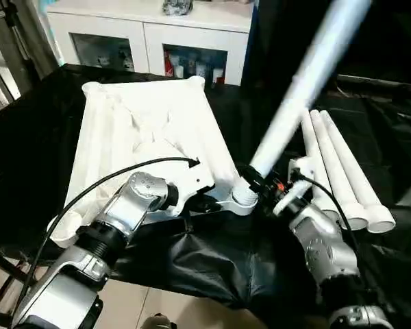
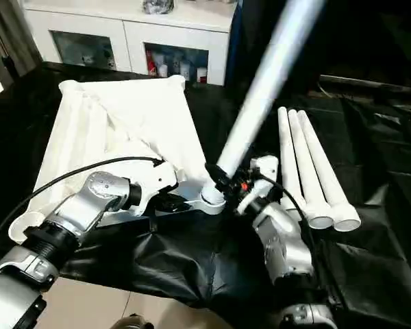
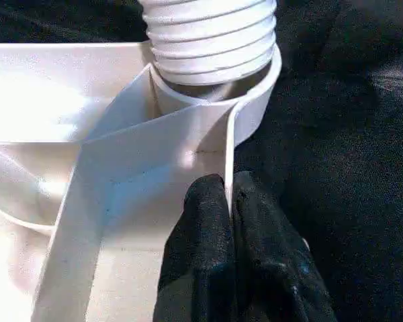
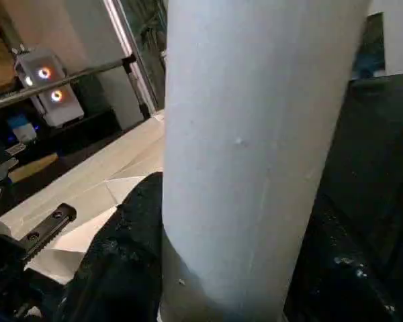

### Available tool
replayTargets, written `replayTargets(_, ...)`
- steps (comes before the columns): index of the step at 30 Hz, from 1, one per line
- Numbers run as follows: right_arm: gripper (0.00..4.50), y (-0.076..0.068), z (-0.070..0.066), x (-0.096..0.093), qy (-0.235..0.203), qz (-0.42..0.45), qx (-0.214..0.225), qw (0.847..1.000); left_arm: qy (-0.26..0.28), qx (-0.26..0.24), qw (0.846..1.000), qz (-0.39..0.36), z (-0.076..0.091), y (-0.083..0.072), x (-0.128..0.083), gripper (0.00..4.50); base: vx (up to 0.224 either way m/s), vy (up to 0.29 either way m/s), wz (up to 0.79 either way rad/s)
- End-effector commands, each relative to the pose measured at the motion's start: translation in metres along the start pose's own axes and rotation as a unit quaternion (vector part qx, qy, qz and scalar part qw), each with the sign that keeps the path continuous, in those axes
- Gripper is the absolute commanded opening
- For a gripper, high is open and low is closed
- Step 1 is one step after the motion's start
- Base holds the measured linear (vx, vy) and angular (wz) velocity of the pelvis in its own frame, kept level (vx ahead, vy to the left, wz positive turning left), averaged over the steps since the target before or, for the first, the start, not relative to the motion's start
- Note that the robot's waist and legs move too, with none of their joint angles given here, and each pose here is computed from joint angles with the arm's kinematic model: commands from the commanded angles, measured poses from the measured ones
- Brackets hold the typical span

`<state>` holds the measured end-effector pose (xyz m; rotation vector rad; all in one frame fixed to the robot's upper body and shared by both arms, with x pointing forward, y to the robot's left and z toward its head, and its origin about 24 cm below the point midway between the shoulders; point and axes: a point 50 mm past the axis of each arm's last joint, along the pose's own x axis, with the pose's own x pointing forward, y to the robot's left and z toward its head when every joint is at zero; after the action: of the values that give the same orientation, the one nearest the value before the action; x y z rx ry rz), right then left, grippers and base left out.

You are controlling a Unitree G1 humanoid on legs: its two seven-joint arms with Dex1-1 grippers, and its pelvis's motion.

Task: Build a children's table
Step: Insert table leg to table base

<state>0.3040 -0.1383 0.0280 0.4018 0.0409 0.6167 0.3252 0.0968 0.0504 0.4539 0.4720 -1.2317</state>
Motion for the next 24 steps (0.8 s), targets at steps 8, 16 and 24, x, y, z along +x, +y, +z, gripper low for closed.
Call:
replayTargets(8,1.91,-0.02,-0.03,-0.034,0.064,-0.084,-0.013,0.994,-0.029,0.016,0.998,0.06,0.018,0.021,-0.016,0.0,0.0,0.0,0.0)
replayTargets(16,1.91,-0.02,-0.024,-0.038,0.098,-0.063,-0.096,0.989,-0.029,0.016,0.998,0.06,0.017,0.021,-0.015,0.0,0.0,0.0,0.0)
replayTargets(24,1.91,-0.02,-0.019,-0.038,0.106,-0.046,-0.134,0.984,-0.028,0.017,0.998,0.059,0.016,0.02,-0.013,0.0,0.0,0.0,0.0)
